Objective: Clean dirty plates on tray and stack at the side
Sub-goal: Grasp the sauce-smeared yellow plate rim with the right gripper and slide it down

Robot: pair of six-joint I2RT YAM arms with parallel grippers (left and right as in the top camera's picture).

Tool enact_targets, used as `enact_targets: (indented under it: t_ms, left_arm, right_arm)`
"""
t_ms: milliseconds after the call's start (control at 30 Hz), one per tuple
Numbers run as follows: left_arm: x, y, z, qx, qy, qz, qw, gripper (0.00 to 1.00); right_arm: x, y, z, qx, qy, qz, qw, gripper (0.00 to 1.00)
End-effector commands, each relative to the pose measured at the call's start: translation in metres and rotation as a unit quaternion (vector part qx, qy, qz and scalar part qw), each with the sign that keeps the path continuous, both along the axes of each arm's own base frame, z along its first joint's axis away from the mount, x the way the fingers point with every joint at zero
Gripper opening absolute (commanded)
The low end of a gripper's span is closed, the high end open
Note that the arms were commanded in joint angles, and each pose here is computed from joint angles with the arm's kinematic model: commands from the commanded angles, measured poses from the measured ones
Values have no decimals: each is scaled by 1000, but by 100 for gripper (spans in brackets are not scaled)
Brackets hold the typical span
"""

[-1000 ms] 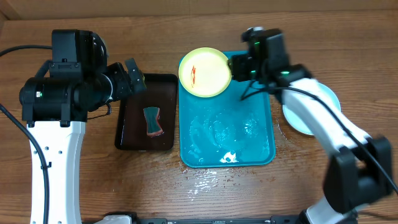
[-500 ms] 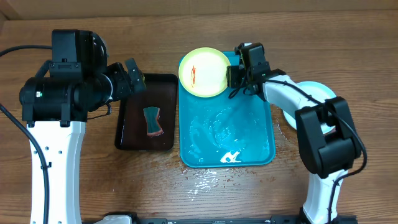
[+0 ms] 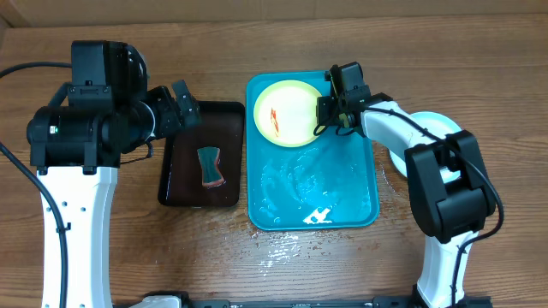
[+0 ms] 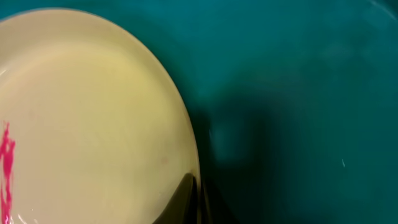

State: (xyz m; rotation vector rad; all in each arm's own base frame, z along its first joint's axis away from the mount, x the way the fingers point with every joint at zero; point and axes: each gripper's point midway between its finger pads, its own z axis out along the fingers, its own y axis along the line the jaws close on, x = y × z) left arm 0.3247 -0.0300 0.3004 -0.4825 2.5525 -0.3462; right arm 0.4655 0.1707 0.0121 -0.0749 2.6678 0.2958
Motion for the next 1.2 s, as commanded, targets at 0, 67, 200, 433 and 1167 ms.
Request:
enact_targets:
  t_ms: [0, 67, 200, 433, 1167]
  left_arm:
    - [2, -2, 3, 0, -5, -9, 1000, 100]
    - [2, -2, 3, 1, -5, -9, 1000, 100]
    - [2, -2, 3, 1, -5, -9, 1000, 100]
    - [2, -2, 3, 0, -5, -9, 1000, 100]
    - [-13, -10, -114, 88, 184, -63, 977, 82]
  right_arm:
    - [-11, -11, 34, -9, 3, -5, 1000, 4]
    - [-27, -16, 50, -15, 20, -6, 1000, 4]
    - [-75, -35, 75, -44, 79, -9, 996, 4]
    - [-149, -54, 60, -62, 219, -64, 972, 4]
    - [-137, -49, 113, 20, 67, -21, 997, 25]
